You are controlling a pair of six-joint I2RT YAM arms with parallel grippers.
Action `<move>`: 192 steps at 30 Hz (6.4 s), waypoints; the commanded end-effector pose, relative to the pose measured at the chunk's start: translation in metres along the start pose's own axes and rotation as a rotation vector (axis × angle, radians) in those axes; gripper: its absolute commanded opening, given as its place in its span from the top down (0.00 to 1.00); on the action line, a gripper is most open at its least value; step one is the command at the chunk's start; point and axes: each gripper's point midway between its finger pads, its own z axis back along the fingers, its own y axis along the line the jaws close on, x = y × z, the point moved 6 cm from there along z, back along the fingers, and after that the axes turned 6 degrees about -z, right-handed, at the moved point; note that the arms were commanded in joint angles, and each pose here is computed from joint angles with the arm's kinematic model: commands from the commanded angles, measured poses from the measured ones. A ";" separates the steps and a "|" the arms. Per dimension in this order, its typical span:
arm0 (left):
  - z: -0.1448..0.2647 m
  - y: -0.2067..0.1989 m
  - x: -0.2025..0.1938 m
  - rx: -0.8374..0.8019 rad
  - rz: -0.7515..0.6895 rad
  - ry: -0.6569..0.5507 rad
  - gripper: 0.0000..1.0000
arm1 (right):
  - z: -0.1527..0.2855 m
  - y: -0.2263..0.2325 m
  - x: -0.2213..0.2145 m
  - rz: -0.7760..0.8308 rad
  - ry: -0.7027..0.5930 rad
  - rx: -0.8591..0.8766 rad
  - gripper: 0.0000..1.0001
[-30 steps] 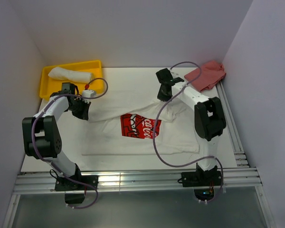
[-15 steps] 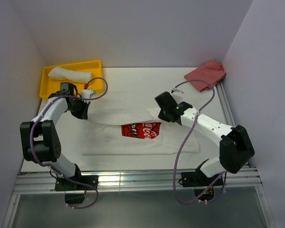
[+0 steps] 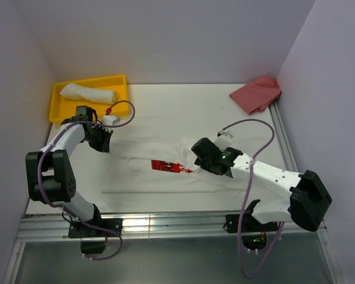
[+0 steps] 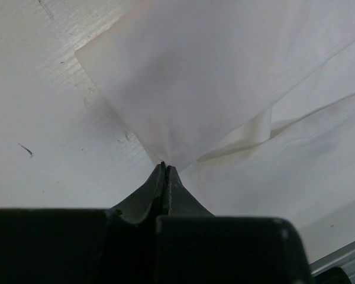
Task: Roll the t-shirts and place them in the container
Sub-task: Fold the tshirt
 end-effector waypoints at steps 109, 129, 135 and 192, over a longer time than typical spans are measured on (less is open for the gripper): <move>0.013 0.010 0.021 0.010 0.004 -0.028 1.00 | -0.062 0.014 0.116 0.091 0.038 -0.138 0.55; 0.006 0.020 0.033 0.010 0.051 -0.028 1.00 | -0.095 0.005 0.122 0.100 0.095 -0.168 0.67; 0.005 0.022 0.034 0.016 0.059 -0.026 1.00 | -0.090 0.002 0.124 0.107 0.092 -0.157 0.61; 0.018 0.028 0.056 0.080 0.108 -0.106 1.00 | -0.090 0.004 0.140 0.079 0.117 -0.025 0.57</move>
